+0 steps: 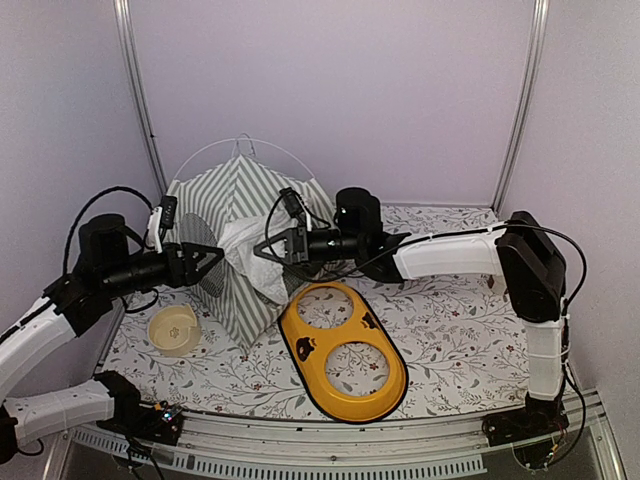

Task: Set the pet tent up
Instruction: Pass from the left arm to the right, then pass from the right arm to the left, then adjust the cushion in the tent.

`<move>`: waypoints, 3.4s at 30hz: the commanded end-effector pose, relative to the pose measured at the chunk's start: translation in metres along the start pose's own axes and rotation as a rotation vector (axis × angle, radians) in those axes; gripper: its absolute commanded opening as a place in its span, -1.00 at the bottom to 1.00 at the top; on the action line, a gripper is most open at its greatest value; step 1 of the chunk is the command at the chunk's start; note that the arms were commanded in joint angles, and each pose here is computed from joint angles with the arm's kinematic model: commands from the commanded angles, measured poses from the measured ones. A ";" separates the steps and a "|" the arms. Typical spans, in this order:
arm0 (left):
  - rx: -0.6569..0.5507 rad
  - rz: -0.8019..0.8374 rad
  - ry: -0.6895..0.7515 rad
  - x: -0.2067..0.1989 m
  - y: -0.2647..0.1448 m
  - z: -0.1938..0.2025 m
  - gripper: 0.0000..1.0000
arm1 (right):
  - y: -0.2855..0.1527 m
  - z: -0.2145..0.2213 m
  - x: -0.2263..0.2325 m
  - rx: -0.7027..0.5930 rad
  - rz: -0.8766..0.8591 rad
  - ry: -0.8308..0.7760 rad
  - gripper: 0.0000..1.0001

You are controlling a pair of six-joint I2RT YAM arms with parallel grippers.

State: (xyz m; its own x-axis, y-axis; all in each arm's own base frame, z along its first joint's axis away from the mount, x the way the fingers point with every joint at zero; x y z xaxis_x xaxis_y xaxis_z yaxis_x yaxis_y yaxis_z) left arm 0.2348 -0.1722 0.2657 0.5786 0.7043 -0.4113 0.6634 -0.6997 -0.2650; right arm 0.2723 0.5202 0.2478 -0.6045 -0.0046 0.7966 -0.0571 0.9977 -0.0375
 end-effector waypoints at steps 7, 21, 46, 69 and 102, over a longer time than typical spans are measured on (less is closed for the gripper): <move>0.036 0.099 0.110 -0.050 -0.005 -0.006 0.34 | -0.012 -0.004 0.046 0.040 -0.122 -0.060 -1.00; 0.050 -0.051 0.124 -0.036 0.014 -0.004 0.26 | -0.008 -0.007 0.064 0.079 -0.207 -0.103 -1.00; -0.081 -0.051 0.056 -0.020 0.027 -0.028 -1.00 | -0.052 -0.028 0.026 -0.091 0.042 -0.163 0.33; -0.146 0.517 0.166 -0.080 0.029 -0.057 -1.00 | -0.011 0.010 -0.105 0.050 0.218 -0.060 -0.92; -0.268 0.188 0.033 -0.047 0.060 -0.112 -1.00 | -0.014 -0.007 -0.111 0.143 0.526 -0.394 0.67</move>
State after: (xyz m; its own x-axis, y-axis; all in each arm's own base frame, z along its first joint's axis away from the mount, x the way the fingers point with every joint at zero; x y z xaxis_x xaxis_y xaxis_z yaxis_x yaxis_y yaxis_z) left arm 0.2755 -0.2776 0.3289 0.8188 0.3656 -0.4426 0.3862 -0.9212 -0.0465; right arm 0.3503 0.5177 0.0862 -0.7715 0.5067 0.3847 0.2075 0.7720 -0.6008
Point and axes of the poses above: each gripper's point midway between its finger pads, its own y axis out along the fingers, its own x axis along the line the jaws close on, z = x × y, the point moved 2 cm from there along -y, back along the fingers, and after that the axes turned 5 degrees about y, right-handed, at the moved point
